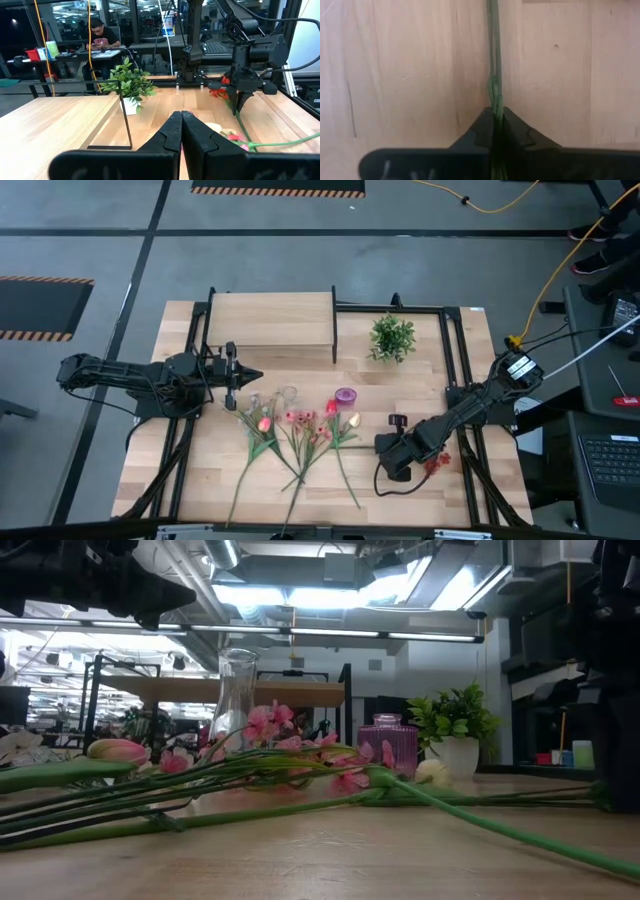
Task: Pick and place flowers into a vace then onto a shelf
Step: Put the red flowers into the transparent vase
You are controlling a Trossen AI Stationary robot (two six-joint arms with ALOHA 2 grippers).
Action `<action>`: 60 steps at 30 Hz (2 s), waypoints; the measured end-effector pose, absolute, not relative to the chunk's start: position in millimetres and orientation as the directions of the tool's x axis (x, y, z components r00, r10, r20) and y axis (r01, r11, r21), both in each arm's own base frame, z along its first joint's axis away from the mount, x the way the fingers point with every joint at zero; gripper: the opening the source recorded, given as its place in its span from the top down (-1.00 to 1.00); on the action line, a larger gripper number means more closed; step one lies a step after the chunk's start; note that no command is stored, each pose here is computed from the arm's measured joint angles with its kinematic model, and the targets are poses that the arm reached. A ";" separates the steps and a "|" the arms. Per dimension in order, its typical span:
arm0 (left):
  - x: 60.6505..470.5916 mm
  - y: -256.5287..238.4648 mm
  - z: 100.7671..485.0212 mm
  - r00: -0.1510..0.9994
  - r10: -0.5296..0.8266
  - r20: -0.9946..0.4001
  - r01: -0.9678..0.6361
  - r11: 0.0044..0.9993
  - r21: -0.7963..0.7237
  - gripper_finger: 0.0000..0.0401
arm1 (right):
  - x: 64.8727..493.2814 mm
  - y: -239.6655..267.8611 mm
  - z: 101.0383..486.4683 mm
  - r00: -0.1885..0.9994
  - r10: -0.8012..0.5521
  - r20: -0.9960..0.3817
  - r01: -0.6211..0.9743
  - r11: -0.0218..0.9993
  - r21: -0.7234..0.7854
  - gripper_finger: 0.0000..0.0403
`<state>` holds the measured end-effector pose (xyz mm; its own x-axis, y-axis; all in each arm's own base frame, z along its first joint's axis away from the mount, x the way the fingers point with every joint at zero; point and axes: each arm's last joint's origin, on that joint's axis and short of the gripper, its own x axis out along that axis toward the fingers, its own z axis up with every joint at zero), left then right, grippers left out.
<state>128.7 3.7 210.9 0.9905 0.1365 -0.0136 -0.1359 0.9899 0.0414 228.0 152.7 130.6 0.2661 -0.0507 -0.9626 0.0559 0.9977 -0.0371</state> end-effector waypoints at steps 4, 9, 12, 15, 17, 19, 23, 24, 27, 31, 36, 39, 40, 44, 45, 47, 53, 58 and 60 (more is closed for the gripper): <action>128.7 3.7 210.9 0.991 0.137 -0.014 -0.136 0.990 0.041 0.98 | 228.9 154.1 133.8 0.238 -0.040 -0.970 0.025 0.999 -0.035 0.95; 128.7 3.7 210.9 0.991 0.137 -0.014 -0.136 0.990 0.041 0.98 | 234.7 159.5 154.6 0.179 -0.050 -0.983 0.018 0.999 -0.048 0.96; 128.7 3.7 210.9 0.990 0.137 -0.014 -0.136 0.990 0.041 0.98 | 236.0 160.7 167.0 0.132 -0.062 -0.989 0.014 0.998 -0.061 0.97; 128.7 3.7 210.9 0.990 0.137 -0.014 -0.136 0.990 0.041 0.98 | 237.9 162.8 180.3 0.102 -0.064 -0.993 0.019 0.998 -0.063 0.98; 128.7 3.7 210.9 0.990 0.137 -0.014 -0.136 0.990 0.041 0.98 | 236.2 162.1 186.5 0.061 -0.077 -0.995 0.036 0.997 -0.075 0.98; 128.7 3.6 210.9 0.991 0.137 -0.014 -0.136 0.990 0.041 0.98 | 235.7 161.8 192.9 0.038 -0.093 -0.995 0.043 0.995 -0.091 0.98; 128.7 3.7 210.9 0.990 0.137 -0.013 -0.136 0.990 0.041 0.98 | 235.6 162.2 202.2 0.017 -0.109 -0.994 0.051 0.993 -0.108 0.98; 128.7 3.7 210.9 0.991 0.137 -0.013 -0.136 0.990 0.041 0.98 | 235.4 162.2 203.8 0.013 -0.112 -0.994 0.052 0.992 -0.112 0.98; 128.7 3.7 210.9 0.990 0.137 -0.013 -0.136 0.990 0.041 0.98 | 237.0 163.2 208.2 0.019 -0.109 -0.994 0.039 0.993 -0.108 0.98; 128.7 3.6 211.0 0.991 0.137 -0.013 -0.136 0.990 0.041 0.98 | 237.9 163.7 210.8 0.023 -0.107 -0.994 0.007 0.994 -0.107 0.98; 128.7 3.6 211.0 0.991 0.135 -0.012 -0.135 0.990 0.041 0.98 | 241.2 161.3 215.8 0.025 -0.106 -0.994 -0.042 0.993 -0.107 0.98; 128.7 3.6 211.0 0.991 0.135 -0.012 -0.134 0.990 0.041 0.98 | 248.1 156.4 223.0 0.036 -0.099 -0.994 -0.055 0.993 -0.100 0.98; 128.7 3.6 211.1 0.991 0.135 -0.012 -0.134 0.990 0.041 0.98 | 251.1 154.1 226.1 0.043 -0.095 -0.995 -0.056 0.994 -0.097 0.98; 128.7 3.8 212.4 0.990 0.140 0.002 -0.140 0.990 0.016 0.98 | 265.1 143.7 239.5 0.083 -0.072 -0.994 -0.098 0.992 -0.080 0.98; 128.7 3.5 212.3 0.991 0.130 0.001 -0.130 0.991 0.014 0.98 | 269.0 140.2 243.3 0.094 -0.066 -0.993 -0.113 0.991 -0.077 0.98; 128.9 2.5 212.1 0.995 0.102 0.000 -0.102 0.995 0.014 0.98 | 277.6 131.8 252.1 0.122 -0.055 -0.991 -0.141 0.987 -0.072 0.98; 135.4 1.8 222.9 0.993 0.082 -0.081 -0.082 0.997 0.004 0.98 | 296.7 99.6 276.2 0.167 -0.052 -0.985 -0.187 0.979 -0.083 0.98; 152.5 0.1 243.2 0.978 0.072 -0.197 -0.072 0.997 0.007 0.98 | 304.4 73.4 287.4 0.168 -0.065 -0.984 -0.209 0.973 -0.100 0.98; 162.3 -2.1 252.3 0.971 0.060 -0.233 -0.055 0.998 0.025 0.98 | 305.9 65.2 289.5 0.164 -0.070 -0.984 -0.219 0.970 -0.106 0.98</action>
